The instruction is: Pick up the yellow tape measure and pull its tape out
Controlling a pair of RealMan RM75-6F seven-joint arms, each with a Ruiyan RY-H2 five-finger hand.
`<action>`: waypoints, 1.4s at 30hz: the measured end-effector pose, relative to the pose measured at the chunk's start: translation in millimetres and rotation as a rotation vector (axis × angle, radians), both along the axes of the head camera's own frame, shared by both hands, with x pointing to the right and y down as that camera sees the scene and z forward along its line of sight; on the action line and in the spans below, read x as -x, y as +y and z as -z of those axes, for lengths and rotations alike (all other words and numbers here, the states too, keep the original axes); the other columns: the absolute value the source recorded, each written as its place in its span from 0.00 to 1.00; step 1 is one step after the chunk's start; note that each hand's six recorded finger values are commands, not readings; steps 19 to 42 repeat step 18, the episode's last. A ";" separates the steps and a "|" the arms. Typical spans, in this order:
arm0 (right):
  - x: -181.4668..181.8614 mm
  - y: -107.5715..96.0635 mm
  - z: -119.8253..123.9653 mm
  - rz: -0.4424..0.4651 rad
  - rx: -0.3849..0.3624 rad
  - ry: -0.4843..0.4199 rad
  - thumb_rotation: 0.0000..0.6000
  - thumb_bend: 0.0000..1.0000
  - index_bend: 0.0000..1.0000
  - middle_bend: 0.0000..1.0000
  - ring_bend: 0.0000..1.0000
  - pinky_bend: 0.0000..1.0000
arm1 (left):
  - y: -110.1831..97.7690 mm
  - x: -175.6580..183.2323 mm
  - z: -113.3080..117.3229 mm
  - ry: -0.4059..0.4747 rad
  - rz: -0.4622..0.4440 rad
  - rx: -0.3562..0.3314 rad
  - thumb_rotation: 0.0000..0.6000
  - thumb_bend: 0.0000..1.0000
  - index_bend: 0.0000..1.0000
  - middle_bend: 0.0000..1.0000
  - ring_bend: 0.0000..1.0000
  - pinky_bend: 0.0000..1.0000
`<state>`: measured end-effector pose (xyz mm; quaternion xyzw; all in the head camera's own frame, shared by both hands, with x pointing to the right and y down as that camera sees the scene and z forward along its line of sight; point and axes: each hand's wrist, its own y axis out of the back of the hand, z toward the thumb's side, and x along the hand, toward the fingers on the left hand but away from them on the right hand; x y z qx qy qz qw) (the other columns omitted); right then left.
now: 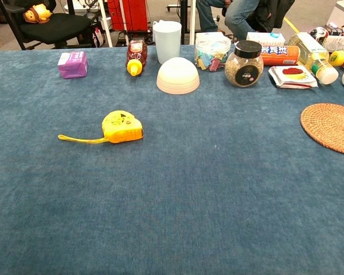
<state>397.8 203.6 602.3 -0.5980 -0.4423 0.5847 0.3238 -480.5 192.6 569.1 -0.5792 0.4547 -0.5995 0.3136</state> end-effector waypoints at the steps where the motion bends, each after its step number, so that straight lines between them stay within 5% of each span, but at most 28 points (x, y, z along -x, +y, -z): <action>1: -1.7 3.2 2.1 -0.006 -0.003 0.003 1.00 0.50 0.26 0.23 0.18 0.19 | 5.2 -1.0 0.1 0.002 -0.005 0.003 1.00 0.12 0.42 0.22 0.12 0.28; 7: -8.1 21.0 12.6 -0.027 -0.012 0.010 1.00 0.50 0.26 0.23 0.18 0.19 | 26.9 -7.4 -3.7 0.007 -0.020 0.043 1.00 0.12 0.42 0.22 0.12 0.28; 42: -18.2 28.5 15.6 -0.052 -0.030 -0.004 1.00 0.50 0.26 0.23 0.18 0.18 | 18.3 -18.7 11.2 0.003 -0.043 0.021 1.00 0.12 0.43 0.22 0.12 0.28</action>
